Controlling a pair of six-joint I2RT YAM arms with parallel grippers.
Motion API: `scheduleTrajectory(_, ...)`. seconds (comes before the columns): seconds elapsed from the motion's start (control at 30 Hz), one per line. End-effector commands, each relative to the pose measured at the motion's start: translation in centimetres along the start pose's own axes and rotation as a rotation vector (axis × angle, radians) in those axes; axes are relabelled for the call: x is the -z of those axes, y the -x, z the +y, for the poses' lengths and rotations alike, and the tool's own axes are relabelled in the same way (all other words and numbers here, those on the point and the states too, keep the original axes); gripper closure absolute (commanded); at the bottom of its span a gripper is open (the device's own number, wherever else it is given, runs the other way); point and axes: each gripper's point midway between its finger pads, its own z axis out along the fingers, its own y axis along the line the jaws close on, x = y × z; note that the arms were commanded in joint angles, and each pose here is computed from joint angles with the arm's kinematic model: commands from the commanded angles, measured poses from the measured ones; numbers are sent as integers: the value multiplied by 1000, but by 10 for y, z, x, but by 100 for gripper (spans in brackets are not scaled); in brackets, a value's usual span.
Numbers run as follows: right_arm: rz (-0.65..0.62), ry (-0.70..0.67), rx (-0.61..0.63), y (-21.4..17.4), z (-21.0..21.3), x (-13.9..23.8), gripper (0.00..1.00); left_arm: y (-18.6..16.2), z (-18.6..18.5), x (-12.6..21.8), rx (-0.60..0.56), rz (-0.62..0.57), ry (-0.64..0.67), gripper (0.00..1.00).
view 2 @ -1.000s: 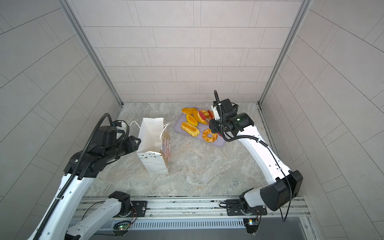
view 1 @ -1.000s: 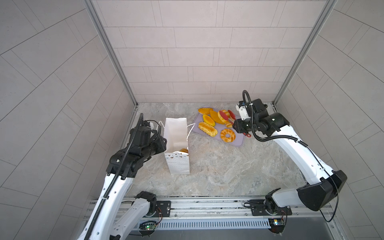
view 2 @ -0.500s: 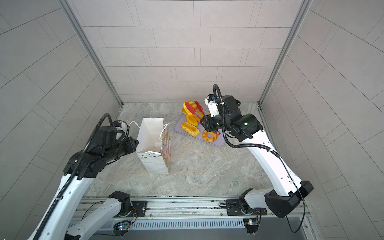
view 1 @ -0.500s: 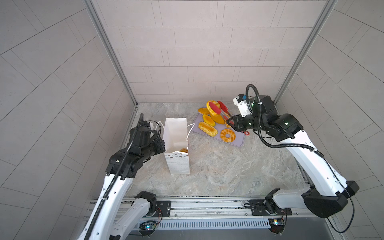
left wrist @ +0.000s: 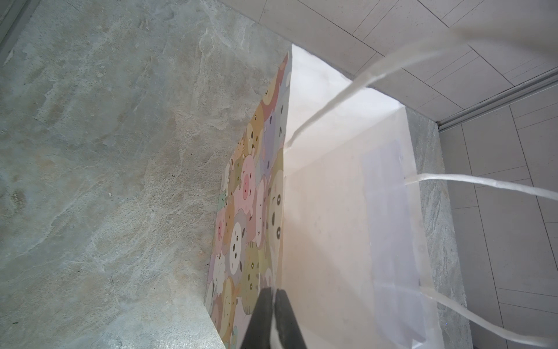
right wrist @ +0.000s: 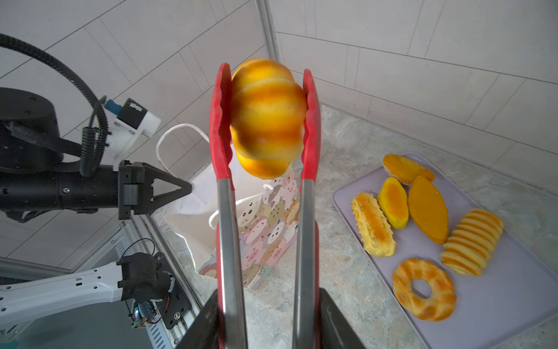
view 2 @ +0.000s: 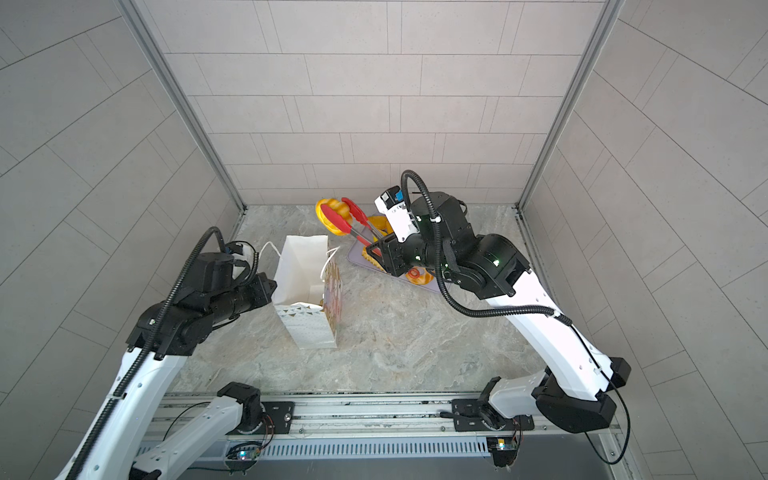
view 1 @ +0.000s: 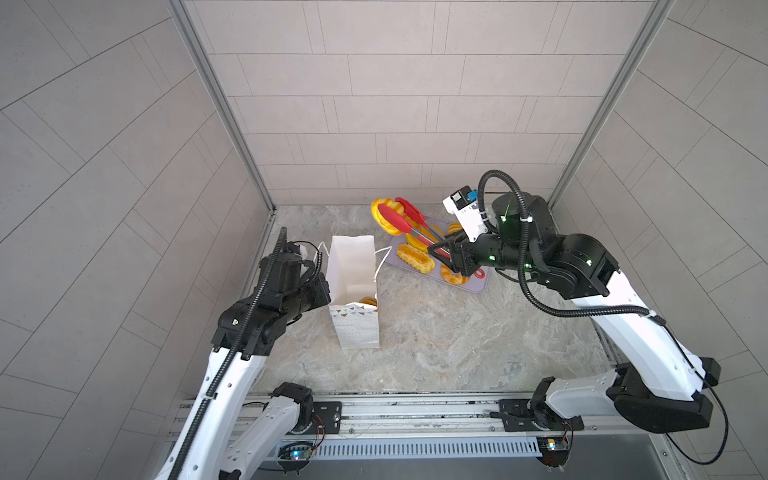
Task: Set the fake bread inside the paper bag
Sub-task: 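Lift the round bun with the tongs and carry it over the bag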
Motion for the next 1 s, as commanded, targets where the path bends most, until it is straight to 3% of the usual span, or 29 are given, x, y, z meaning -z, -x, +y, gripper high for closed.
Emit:
scheduleTrajectory(0.0, -50, 9, 11, 16, 12, 1, 54, 3, -4, 5, -5, -25, -19, 93)
scheduleTrajectory(0.4, -7, 41, 57, 13, 46, -32, 54, 2, -3, 3, 6, -24, -26, 94)
scheduleTrajectory(0.97, 102, -2, 54, -24, 38, -72, 54, 1, -4, 1, 12, -25, -34, 94)
